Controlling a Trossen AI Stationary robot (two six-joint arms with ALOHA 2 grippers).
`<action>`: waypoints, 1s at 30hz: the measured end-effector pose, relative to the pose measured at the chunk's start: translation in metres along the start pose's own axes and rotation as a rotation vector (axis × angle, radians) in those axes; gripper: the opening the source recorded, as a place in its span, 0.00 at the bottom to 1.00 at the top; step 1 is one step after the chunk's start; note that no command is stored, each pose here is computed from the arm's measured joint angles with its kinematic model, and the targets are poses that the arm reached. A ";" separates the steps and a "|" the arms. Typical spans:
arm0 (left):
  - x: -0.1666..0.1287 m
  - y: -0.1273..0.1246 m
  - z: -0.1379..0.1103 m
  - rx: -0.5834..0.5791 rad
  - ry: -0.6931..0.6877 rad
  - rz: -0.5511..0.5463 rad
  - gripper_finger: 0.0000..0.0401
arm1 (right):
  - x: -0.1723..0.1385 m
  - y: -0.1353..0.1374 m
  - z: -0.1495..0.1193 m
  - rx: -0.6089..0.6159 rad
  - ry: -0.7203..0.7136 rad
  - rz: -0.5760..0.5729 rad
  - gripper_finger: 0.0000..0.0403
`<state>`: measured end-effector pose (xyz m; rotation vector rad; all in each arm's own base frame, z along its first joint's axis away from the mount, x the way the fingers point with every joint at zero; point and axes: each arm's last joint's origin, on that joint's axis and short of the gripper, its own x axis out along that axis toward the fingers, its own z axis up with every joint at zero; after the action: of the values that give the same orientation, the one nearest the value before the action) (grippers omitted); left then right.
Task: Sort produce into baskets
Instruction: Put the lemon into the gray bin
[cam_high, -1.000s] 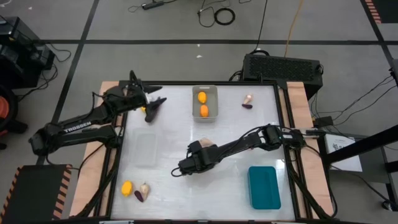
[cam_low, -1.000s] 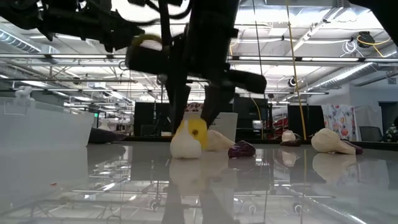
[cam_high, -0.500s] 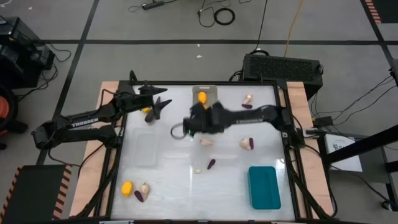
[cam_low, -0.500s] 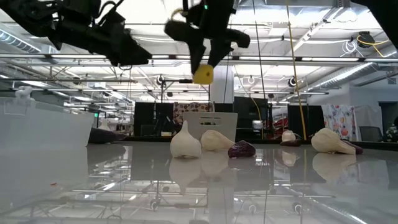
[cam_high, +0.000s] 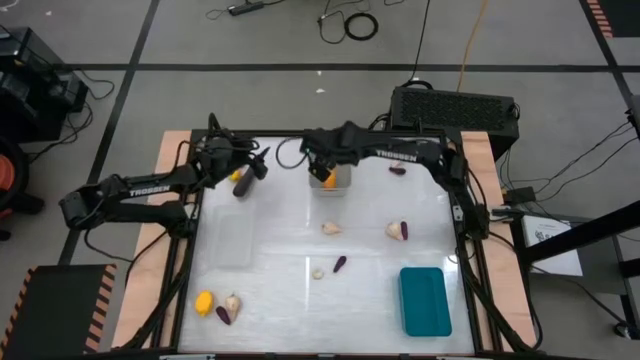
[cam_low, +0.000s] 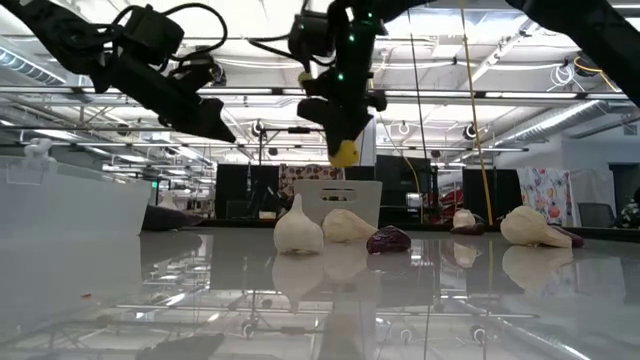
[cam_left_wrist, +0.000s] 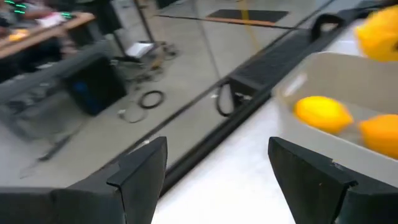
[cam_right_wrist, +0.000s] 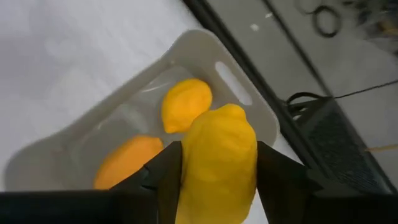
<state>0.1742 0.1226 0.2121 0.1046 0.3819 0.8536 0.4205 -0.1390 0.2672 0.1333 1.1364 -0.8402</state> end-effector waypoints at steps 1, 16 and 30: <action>0.000 0.002 0.001 -0.003 -0.008 0.021 0.72 | 0.003 -0.005 0.001 -0.005 0.011 0.018 0.44; 0.003 0.017 0.020 -0.145 0.054 0.102 0.72 | 0.005 -0.037 0.001 -0.199 0.069 -0.030 0.73; -0.006 0.055 0.043 -0.472 0.627 0.249 0.72 | -0.057 -0.081 -0.116 0.093 -0.406 0.198 0.71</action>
<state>0.1472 0.1566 0.2674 -0.5775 0.7506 1.1974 0.2731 -0.1085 0.2879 0.1417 0.6911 -0.7032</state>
